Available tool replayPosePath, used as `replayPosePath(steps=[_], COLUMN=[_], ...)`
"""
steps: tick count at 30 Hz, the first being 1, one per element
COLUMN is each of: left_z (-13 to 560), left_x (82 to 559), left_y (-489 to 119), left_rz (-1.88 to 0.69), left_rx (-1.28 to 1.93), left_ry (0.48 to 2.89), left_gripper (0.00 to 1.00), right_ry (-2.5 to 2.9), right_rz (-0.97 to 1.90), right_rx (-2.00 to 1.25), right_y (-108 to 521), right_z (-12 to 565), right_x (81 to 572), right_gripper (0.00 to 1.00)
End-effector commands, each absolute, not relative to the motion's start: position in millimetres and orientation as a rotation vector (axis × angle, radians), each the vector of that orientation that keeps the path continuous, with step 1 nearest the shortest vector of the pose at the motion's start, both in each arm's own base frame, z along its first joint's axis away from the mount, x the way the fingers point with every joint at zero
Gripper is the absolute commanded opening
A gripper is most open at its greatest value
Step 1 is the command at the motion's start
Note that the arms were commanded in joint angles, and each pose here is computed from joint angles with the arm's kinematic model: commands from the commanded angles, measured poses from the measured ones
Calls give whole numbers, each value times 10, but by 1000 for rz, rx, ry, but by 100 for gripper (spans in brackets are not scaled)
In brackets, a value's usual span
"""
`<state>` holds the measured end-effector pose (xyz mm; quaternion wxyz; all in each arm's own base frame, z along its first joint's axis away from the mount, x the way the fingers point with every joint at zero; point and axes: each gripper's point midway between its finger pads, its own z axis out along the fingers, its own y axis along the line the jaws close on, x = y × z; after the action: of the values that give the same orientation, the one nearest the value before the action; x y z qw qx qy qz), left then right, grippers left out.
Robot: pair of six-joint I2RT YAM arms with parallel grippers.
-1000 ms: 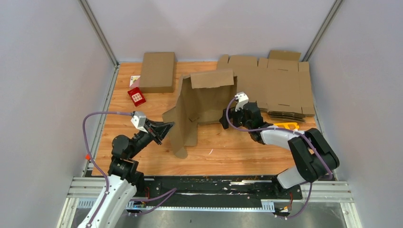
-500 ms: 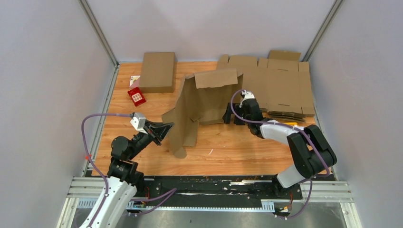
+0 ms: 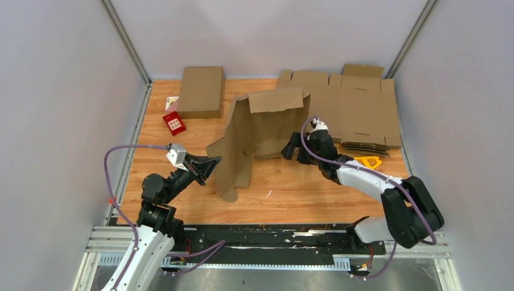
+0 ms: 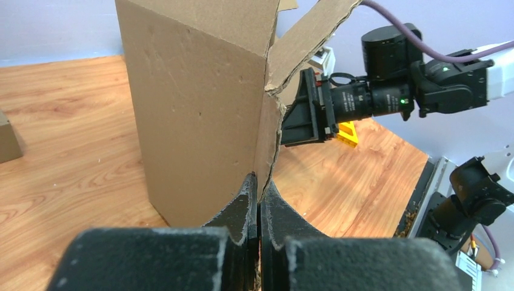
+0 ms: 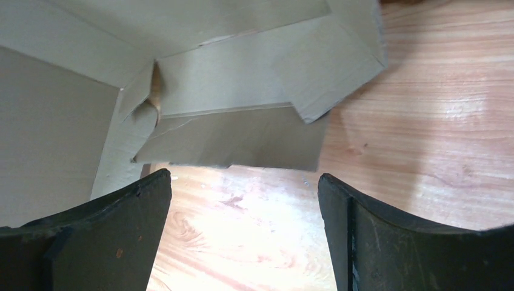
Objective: Fold the paper box
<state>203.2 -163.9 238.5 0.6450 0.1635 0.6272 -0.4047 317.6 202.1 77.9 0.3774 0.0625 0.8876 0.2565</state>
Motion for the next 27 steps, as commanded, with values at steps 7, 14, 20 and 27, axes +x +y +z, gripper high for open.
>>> replayPosePath(steps=[7,14,20,27], left_z=[2291,2301,2317,2318], left_x=[2058,2043,2033,2028], left_y=[-1640,-1624,-1621,-1624], left_rz=[-903,-894,-893,-895], left_rx=[382,380,381,384], left_ry=[1452,1441,1435,1435], left_gripper=[0,0,0,0], right_ry=[1948,1695,1621,1589], right_rz=[378,379,268,289], right_rx=[-575,-1115,-1462,-1671], right_y=[2336,2908,3068,3201], right_z=[1208,1245,991,678], right_x=[2959,2918,3070,3106], right_gripper=[91,92,78,49])
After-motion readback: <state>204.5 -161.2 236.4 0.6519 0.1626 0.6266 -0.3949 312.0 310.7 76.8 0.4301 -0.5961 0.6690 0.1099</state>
